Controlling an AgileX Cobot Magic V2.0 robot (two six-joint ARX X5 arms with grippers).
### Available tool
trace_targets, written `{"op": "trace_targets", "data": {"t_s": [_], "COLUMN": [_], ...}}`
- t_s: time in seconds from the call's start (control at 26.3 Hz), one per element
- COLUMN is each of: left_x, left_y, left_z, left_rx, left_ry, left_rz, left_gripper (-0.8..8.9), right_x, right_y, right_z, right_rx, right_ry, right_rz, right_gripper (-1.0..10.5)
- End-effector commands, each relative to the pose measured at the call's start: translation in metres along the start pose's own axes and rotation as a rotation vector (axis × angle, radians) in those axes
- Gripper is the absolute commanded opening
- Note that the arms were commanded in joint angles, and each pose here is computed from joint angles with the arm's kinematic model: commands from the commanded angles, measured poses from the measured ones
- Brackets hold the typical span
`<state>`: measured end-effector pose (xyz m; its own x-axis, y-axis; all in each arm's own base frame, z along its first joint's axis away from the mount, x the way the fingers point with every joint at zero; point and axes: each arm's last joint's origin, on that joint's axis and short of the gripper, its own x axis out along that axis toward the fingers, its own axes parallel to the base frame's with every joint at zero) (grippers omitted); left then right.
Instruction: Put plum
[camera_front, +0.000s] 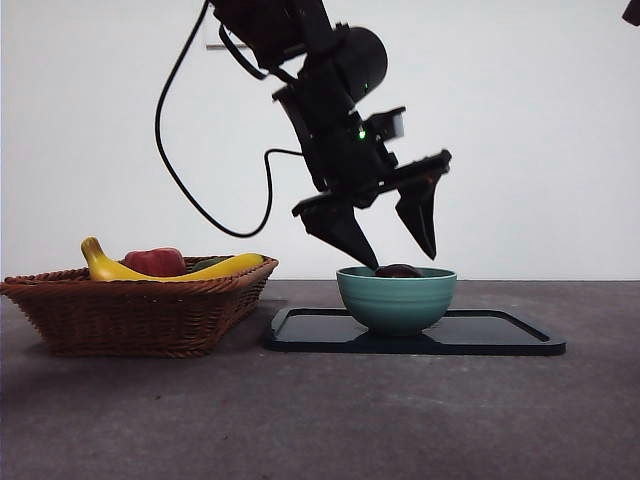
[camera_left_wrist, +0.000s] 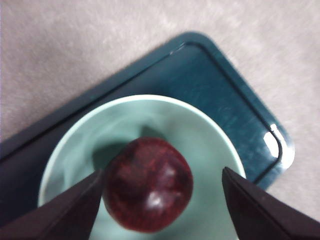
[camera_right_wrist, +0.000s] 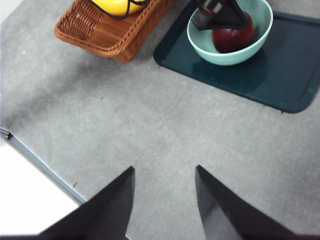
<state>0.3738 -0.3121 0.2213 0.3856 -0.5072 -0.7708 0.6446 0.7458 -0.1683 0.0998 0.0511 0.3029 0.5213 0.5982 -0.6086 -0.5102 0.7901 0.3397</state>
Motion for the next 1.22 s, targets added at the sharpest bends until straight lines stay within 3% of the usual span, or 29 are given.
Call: {"op": "trace_targets", "data": {"t_s": [0.04,1.22], "left_x": [0.011,0.031], "left_y": [-0.004,-0.001], "left_z": [0.003,-0.01], "left_rx": [0.035,0.065], "left_ry": [-0.013,0.059], "left_rz": [0.007,0.036], "left_gripper": [3.75,3.74], "right_x": [0.0,0.0], "right_y": [0.001,0.001], "right_z": [0.001,0.001], "right_rx": [0.007,0.0], "right_ry": [0.002,0.003], "right_rz": [0.007,0.01], "right_gripper": [1.9,1.9]}}
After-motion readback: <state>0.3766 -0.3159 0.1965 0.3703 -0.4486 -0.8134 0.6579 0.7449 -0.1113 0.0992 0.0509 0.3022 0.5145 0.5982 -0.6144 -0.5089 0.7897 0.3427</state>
